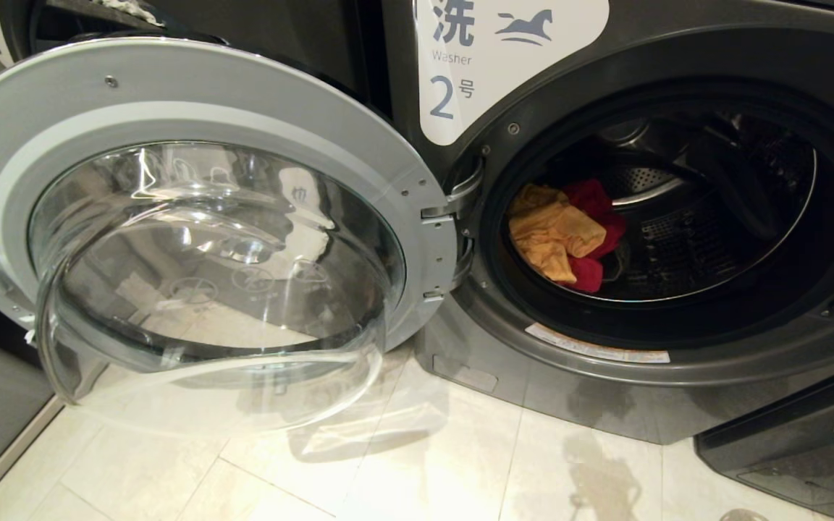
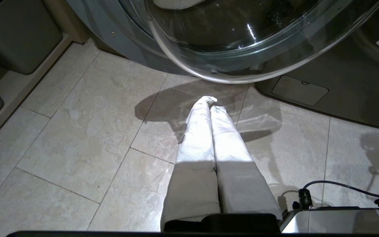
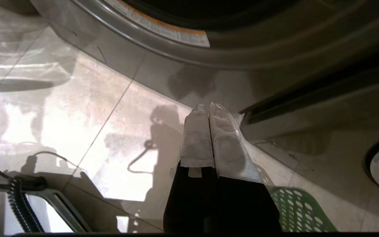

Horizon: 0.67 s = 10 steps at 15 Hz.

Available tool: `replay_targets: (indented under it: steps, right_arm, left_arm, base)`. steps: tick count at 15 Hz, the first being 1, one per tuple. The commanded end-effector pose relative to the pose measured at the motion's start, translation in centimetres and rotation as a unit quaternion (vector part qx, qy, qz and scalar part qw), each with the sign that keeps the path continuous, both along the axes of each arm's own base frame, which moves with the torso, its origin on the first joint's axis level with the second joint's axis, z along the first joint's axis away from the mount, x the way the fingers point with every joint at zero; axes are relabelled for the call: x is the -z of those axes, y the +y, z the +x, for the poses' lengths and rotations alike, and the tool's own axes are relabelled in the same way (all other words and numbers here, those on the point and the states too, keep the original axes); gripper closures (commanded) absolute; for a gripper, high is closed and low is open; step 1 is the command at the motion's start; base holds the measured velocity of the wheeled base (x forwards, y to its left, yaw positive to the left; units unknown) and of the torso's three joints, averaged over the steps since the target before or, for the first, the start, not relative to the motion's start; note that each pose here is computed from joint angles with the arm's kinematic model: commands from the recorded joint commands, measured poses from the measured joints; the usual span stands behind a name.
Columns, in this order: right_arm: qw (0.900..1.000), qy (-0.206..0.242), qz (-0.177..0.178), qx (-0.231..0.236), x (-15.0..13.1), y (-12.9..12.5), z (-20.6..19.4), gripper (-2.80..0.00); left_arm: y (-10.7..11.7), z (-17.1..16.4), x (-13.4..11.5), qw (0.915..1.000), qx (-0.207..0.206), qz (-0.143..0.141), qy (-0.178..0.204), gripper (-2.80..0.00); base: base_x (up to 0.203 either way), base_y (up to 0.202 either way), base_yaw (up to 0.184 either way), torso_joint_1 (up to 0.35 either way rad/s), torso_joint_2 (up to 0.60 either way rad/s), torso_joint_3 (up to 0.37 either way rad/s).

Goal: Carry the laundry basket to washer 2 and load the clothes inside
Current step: Close the washing machine door with the left hand

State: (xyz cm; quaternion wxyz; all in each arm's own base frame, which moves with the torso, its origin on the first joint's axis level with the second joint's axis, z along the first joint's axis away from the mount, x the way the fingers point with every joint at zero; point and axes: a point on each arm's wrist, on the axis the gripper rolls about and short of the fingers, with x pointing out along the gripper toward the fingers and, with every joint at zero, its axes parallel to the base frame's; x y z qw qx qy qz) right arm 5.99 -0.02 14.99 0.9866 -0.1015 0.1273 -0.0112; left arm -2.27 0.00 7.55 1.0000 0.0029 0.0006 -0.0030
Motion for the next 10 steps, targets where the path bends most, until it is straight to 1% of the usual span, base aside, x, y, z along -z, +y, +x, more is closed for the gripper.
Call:
replay_targets:
  steps: [1, 3, 4, 5, 6, 7, 8, 9, 10]
  right_arm:
    - [0.997, -0.072, -0.006, 0.012, 3.0, -0.1, -4.6, 0.00]
    - [0.997, -0.079, -0.011, 0.006, 5.2, -0.1, -6.3, 0.00]
    - [0.995, -0.100, -0.014, -0.003, 5.7, 0.0, -7.0, 0.00]
    - [0.991, -0.131, -0.024, -0.016, 6.2, 0.0, -7.8, 0.00]
    - [0.988, -0.150, -0.033, -0.024, 6.5, 0.0, -8.2, 0.00]
    - [0.987, -0.158, -0.037, -0.021, 6.7, 0.0, -8.4, 0.00]
    - [0.988, -0.155, -0.020, -0.010, 6.8, -0.1, -8.3, 0.00]
    - [0.988, -0.155, -0.009, -0.008, 6.8, -0.1, -8.3, 0.00]
    - [0.988, -0.156, 0.010, -0.006, 6.8, -0.1, -8.3, 0.00]
  left_arm:
    - [0.0, 0.0, 0.0, 1.0000, 0.000, 0.000, 0.000, 0.00]
    - [0.0, 0.0, 0.0, 1.0000, 0.000, -0.001, 0.000, 0.00]
    - [0.0, 0.0, 0.0, 1.0000, -0.001, -0.001, 0.000, 0.00]
    - [0.0, 0.0, 0.0, 1.0000, 0.000, -0.001, 0.000, 0.00]
    - [0.0, 0.0, 0.0, 1.0000, 0.000, -0.001, 0.000, 0.00]
    - [0.0, 0.0, 0.0, 1.0000, 0.000, -0.001, 0.000, 0.00]
    - [0.0, 0.0, 0.0, 1.0000, -0.001, -0.001, 0.000, 0.00]
    - [0.0, 0.0, 0.0, 1.0000, 0.000, -0.001, 0.000, 0.00]
    - [0.0, 0.0, 0.0, 1.0000, 0.000, -0.001, 0.000, 0.00]
  base:
    - [0.000, 0.000, 0.000, 0.000, 0.00, 0.000]
    - [0.000, 0.000, 0.000, 0.000, 0.00, 0.000]
    - [0.000, 0.000, 0.000, 0.000, 0.00, 0.000]
    - [0.000, 0.000, 0.000, 0.000, 0.00, 0.000]
    - [0.000, 0.000, 0.000, 0.000, 0.00, 0.000]
    - [0.000, 0.000, 0.000, 0.000, 0.00, 0.000]
    - [0.000, 0.000, 0.000, 0.000, 0.00, 0.000]
    - [0.000, 0.000, 0.000, 0.000, 0.00, 0.000]
    - [0.000, 0.000, 0.000, 0.000, 0.00, 0.000]
